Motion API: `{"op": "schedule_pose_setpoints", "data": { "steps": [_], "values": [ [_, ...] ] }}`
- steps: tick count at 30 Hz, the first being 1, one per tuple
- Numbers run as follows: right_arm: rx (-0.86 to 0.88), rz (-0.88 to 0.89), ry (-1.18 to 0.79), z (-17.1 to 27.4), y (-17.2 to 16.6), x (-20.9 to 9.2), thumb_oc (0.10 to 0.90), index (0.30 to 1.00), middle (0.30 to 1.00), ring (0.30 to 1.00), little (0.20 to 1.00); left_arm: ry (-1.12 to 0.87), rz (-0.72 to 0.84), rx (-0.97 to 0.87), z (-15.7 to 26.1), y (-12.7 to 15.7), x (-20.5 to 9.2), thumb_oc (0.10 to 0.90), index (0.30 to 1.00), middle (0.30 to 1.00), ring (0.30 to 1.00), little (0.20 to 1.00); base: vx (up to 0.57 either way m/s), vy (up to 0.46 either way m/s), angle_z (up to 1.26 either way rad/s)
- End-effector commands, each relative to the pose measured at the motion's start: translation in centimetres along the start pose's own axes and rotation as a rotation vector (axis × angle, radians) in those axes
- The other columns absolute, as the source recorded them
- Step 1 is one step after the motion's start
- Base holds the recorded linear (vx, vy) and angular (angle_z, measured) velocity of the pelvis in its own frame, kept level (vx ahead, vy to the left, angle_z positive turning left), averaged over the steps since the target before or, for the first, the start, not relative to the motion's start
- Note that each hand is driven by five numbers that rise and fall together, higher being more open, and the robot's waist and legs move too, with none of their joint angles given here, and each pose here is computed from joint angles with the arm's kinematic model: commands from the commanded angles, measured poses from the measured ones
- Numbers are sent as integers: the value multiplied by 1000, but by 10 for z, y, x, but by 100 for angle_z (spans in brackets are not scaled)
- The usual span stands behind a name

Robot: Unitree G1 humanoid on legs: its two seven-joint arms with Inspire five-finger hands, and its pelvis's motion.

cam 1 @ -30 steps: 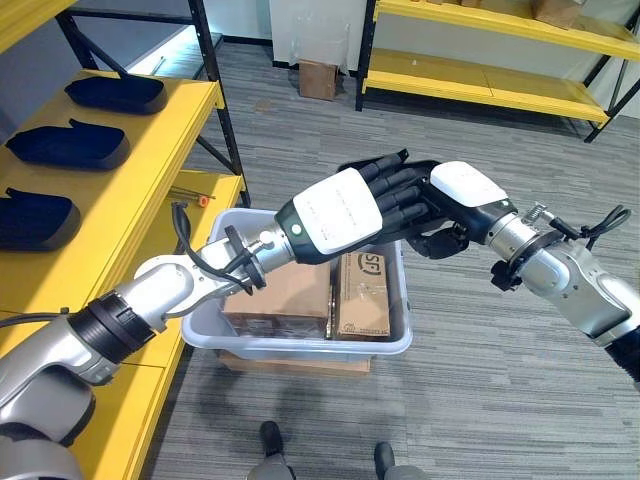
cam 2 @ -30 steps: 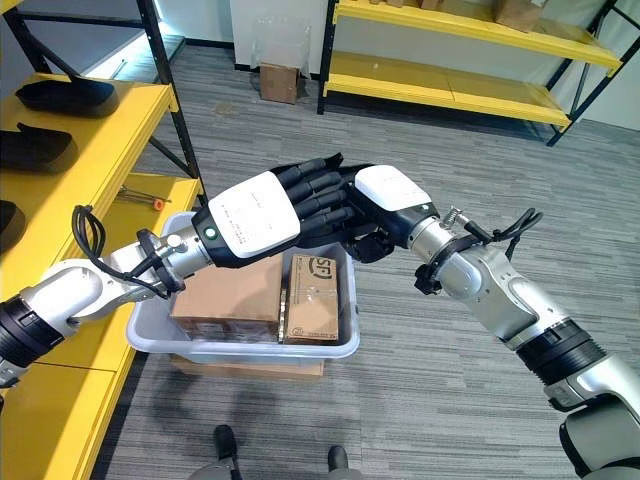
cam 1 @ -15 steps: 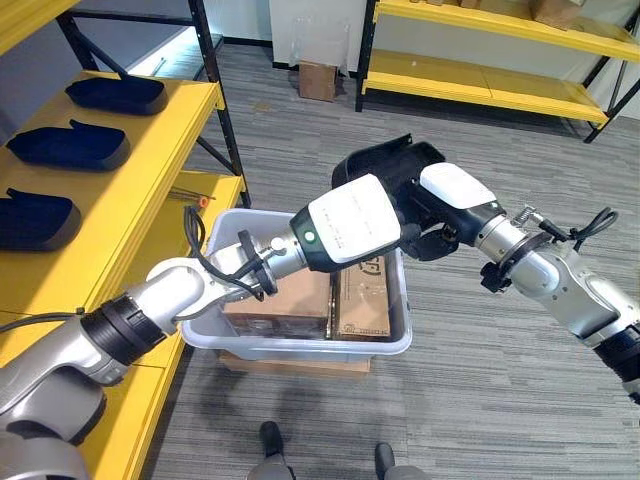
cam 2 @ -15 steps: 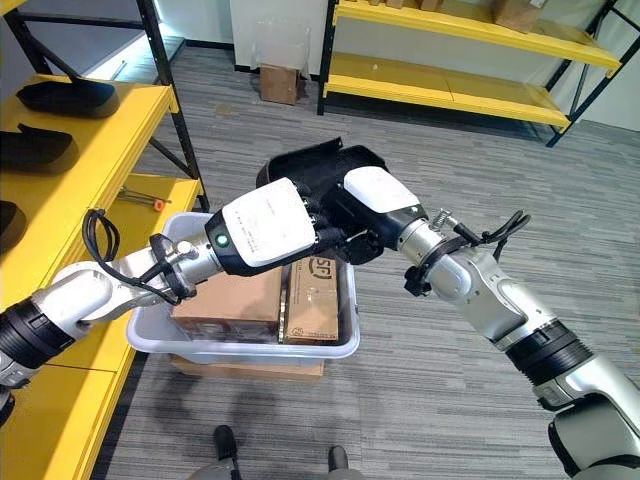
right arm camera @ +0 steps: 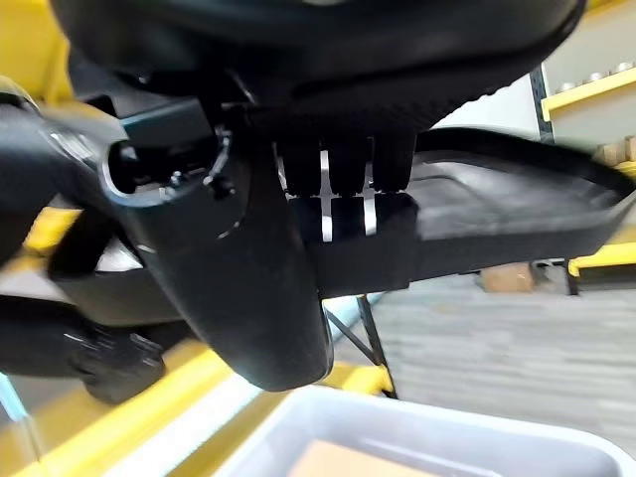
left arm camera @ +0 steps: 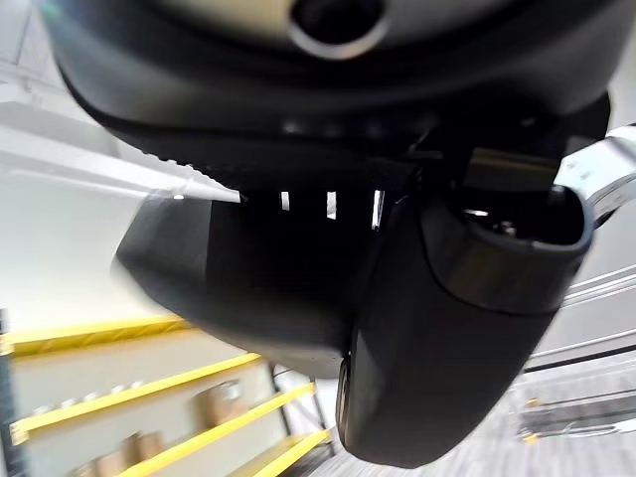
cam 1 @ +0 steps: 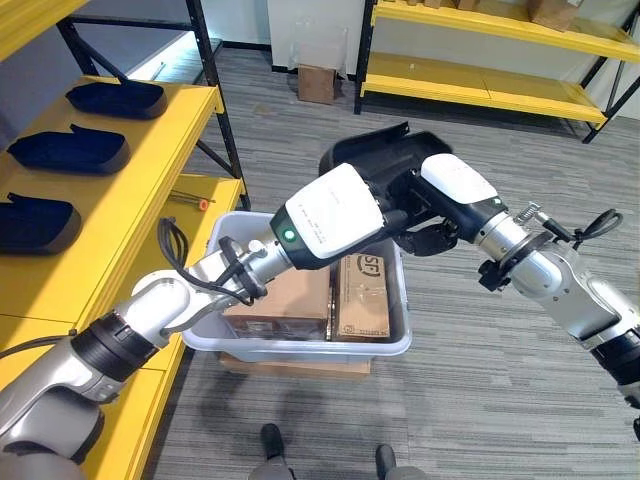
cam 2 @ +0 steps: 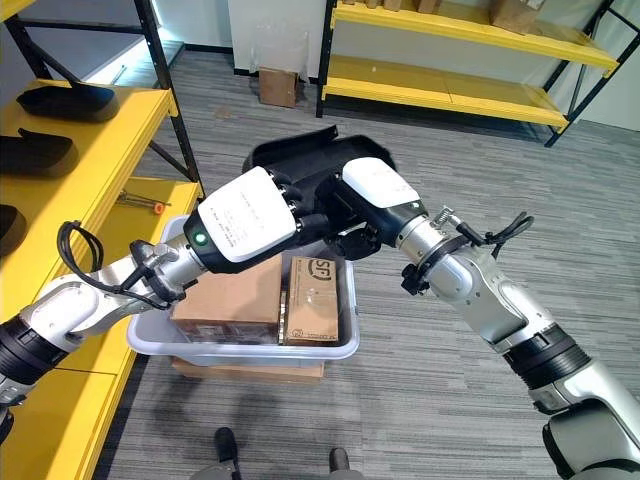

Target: Move parts from the plastic box to the shelf.

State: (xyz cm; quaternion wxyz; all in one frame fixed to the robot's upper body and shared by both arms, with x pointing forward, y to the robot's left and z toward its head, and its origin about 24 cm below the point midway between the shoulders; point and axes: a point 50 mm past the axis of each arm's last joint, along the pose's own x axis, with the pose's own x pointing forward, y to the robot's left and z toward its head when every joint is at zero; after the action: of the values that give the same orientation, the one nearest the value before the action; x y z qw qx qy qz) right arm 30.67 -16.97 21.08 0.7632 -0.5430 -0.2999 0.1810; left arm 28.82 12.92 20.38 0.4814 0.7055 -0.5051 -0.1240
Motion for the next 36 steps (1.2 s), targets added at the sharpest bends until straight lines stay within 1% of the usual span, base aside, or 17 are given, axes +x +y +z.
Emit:
{"op": "schedule_pose_setpoints", "data": {
  "steps": [1,6,7,8,10,11,13,14,19,21,27,31,36],
  "values": [
    [36,-300,-20,0,-53,-9,900,1000,1000,1000,1000,251,44,80,-44,9,-21,400,300,300,300,300,0,0,0],
    [59,-361,13,-2,-55,-35,900,1000,1000,1000,1000,344,4,84,-50,5,-49,400,300,300,300,300,0,0,0],
    [60,-359,13,-2,-54,-36,900,1000,1000,1000,1000,344,3,82,-49,5,-50,400,300,300,300,300,0,0,0],
    [76,-393,39,-3,-54,-55,900,1000,1000,1000,1000,421,-14,89,-54,5,-71,400,300,300,300,300,0,0,0],
    [85,-396,49,-3,-52,-62,900,1000,1000,1000,1000,441,-20,87,-53,6,-79,400,300,300,300,300,16,-15,-4],
    [106,-415,74,-4,-49,-74,900,1000,1000,1000,1000,496,-34,82,-54,5,-94,400,300,300,300,300,18,-19,-4],
    [115,-419,89,-3,-46,-83,900,1000,1000,1000,1000,534,-41,77,-53,5,-105,400,300,300,300,300,8,-11,-2],
    [136,-433,110,-4,-42,-91,900,1000,1000,1000,1000,578,-40,62,-52,5,-116,400,300,300,300,300,0,0,0],
    [192,-469,176,-7,-29,-111,900,1000,1000,1000,1000,666,-16,27,-44,6,-136,400,300,300,300,300,2,-5,1],
    [226,-472,225,-10,-18,-118,900,1000,1000,1000,1000,706,25,22,-40,12,-143,400,300,300,300,300,-4,-33,-1],
    [288,-466,288,-13,-1,-127,900,1000,1000,1000,1000,740,81,-15,-28,22,-151,400,300,300,300,300,-4,-20,1],
    [327,-458,296,-11,6,-128,900,1000,1000,1000,1000,772,128,-56,-20,28,-156,400,300,300,300,300,-15,-45,4],
    [359,-439,250,-6,10,-118,900,1000,1000,1000,1000,808,218,-88,-15,42,-159,400,300,300,300,300,-92,-104,15]
  ]
}}
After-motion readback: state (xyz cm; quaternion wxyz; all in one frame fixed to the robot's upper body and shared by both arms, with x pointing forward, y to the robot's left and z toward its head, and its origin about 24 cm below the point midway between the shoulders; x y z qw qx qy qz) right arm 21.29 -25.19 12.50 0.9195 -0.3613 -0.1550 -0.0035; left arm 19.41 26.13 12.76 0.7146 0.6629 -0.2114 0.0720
